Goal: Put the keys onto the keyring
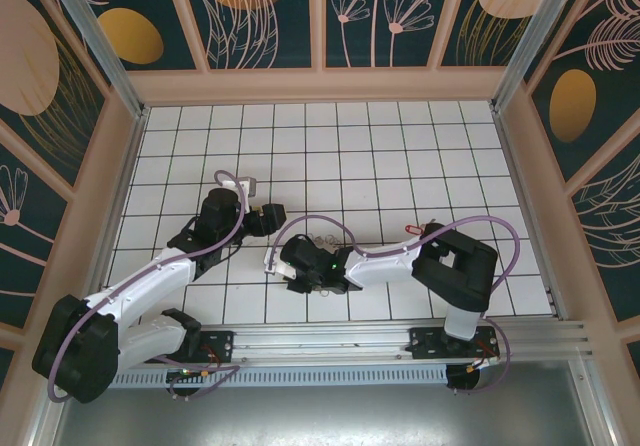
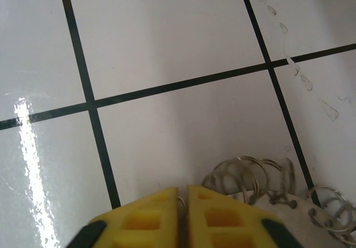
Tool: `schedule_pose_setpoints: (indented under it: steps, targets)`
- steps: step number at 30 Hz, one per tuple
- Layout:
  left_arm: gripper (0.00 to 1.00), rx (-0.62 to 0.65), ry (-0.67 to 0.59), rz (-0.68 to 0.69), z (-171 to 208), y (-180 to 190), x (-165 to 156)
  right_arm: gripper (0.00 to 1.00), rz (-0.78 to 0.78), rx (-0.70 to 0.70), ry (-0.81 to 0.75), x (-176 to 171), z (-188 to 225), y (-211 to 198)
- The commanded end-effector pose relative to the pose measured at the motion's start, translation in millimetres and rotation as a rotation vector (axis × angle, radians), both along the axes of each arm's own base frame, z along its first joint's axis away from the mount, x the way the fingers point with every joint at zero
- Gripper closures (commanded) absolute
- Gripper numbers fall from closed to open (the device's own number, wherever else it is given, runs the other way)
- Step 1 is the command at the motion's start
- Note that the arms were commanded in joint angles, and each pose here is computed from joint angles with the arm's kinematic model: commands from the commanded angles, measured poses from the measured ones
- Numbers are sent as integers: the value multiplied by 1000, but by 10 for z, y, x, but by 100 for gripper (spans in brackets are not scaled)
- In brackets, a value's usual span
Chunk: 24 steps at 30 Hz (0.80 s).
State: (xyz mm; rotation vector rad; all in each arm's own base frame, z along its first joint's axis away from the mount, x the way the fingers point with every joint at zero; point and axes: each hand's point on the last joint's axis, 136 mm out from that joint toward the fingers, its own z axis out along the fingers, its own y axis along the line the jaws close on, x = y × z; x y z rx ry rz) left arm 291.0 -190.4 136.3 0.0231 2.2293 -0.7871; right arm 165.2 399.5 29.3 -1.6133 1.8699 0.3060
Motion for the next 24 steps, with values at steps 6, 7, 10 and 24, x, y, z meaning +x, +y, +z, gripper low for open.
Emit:
schedule_pose_setpoints:
  steps: [6,7,10,24]
  targets:
    - [24,12,-51,5,172,17,51,100,-28,7,4,70,134,-98]
    - [24,13,-52,8,177,23,53,100,-24,21,11,74,180,-101]
    - [24,17,-59,7,204,28,53,100,-17,81,39,90,369,-111]
    - [37,-138,-439,-234,1326,-163,-355,100,58,727,230,252,2161,-388]
